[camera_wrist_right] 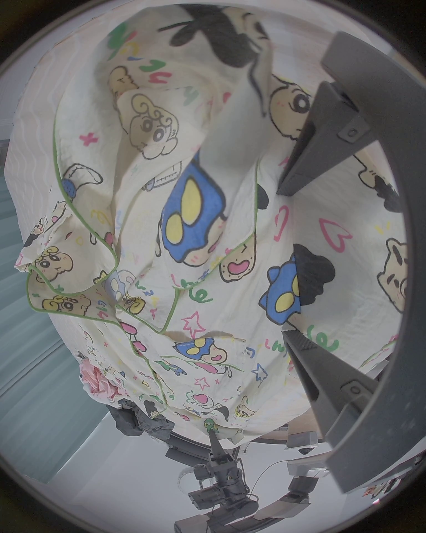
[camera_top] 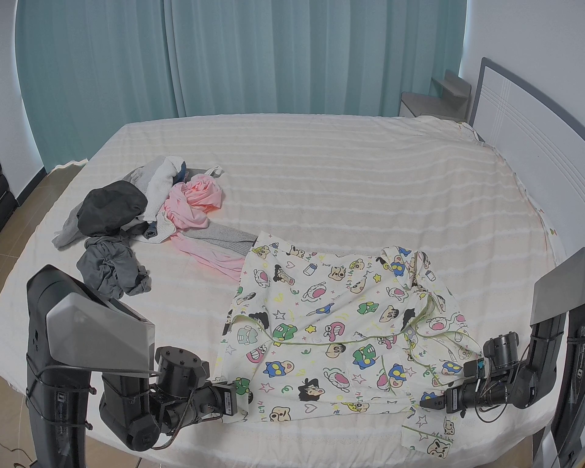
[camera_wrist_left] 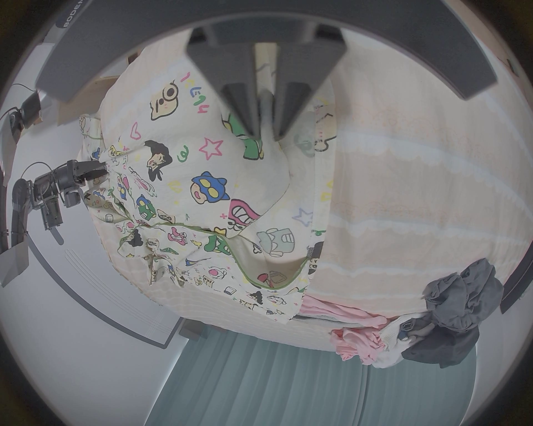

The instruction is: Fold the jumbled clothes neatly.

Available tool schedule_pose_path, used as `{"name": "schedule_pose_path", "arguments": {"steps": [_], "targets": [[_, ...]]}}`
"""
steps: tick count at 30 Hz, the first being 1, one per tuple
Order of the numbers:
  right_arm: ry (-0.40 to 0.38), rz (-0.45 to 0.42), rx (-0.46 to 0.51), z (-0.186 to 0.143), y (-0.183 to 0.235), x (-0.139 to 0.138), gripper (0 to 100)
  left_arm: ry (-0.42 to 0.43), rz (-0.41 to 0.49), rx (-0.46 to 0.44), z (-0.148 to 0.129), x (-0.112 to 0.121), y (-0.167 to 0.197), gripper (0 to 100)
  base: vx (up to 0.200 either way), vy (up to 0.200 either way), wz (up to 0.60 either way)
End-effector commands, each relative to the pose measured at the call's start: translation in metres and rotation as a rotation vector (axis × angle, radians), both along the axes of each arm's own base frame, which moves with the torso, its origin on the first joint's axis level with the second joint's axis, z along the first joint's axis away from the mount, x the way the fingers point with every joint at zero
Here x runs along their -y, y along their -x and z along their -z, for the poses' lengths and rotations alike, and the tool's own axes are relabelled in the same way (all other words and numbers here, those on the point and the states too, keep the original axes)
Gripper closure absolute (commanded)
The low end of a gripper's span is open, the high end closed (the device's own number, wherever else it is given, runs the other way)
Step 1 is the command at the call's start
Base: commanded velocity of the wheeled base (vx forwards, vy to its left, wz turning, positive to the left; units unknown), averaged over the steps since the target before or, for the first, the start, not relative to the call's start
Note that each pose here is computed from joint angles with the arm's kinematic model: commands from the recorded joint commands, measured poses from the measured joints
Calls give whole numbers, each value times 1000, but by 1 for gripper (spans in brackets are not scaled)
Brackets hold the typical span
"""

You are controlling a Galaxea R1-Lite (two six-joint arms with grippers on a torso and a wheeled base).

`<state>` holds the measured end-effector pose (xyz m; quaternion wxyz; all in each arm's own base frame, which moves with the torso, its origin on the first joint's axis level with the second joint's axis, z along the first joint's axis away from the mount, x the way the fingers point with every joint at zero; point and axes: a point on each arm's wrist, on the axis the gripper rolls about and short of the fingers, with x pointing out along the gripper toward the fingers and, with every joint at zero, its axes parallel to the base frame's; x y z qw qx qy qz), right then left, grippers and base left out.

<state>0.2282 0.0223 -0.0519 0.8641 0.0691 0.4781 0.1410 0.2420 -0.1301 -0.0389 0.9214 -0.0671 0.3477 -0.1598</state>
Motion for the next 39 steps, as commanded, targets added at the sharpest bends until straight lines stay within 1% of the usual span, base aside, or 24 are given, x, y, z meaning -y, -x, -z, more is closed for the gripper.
{"name": "schedule_pose_path", "arguments": {"steps": [1, 8, 12, 13, 17, 20, 25, 32, 34, 39], "targets": [[-1, 0, 3, 0, 0, 0, 0, -4, -7, -2, 1, -1, -1, 100, 0, 0, 0], [-1, 0, 3, 0, 0, 0, 0, -6, -23, 20, -3, -7, -5, 100, 0, 0, 0], [5, 3, 1, 0, 0, 0, 0, -19, -36, 57, -12, -15, -9, 100, 0, 0, 0], [16, 8, 1, 1, 0, 0, 0, -18, -48, 68, -14, -19, -12, 100, 0, 0, 0], [19, 12, 4, 0, -1, 0, 0, -21, -68, 77, -17, -26, -14, 100, 0, 0, 0], [20, 13, 3, 1, -1, 0, 0, -48, -75, 91, -19, -34, -18, 100, 0, 0, 0], [20, 13, 1, 1, 0, 1, 0, -68, -58, 101, -19, -44, -22, 100, 0, 0, 0], [20, 14, -1, 1, 0, 1, 0, -55, -74, 118, -25, -51, -25, 100, 0, 0, 0], [20, 15, 1, 1, -1, 1, 0, -44, -92, 144, -31, -56, -29, 100, 0, 0, 0], [20, 14, -1, 1, 0, 1, 0, -42, -96, 149, -32, -57, -30, 100, 0, 0, 0]]}}
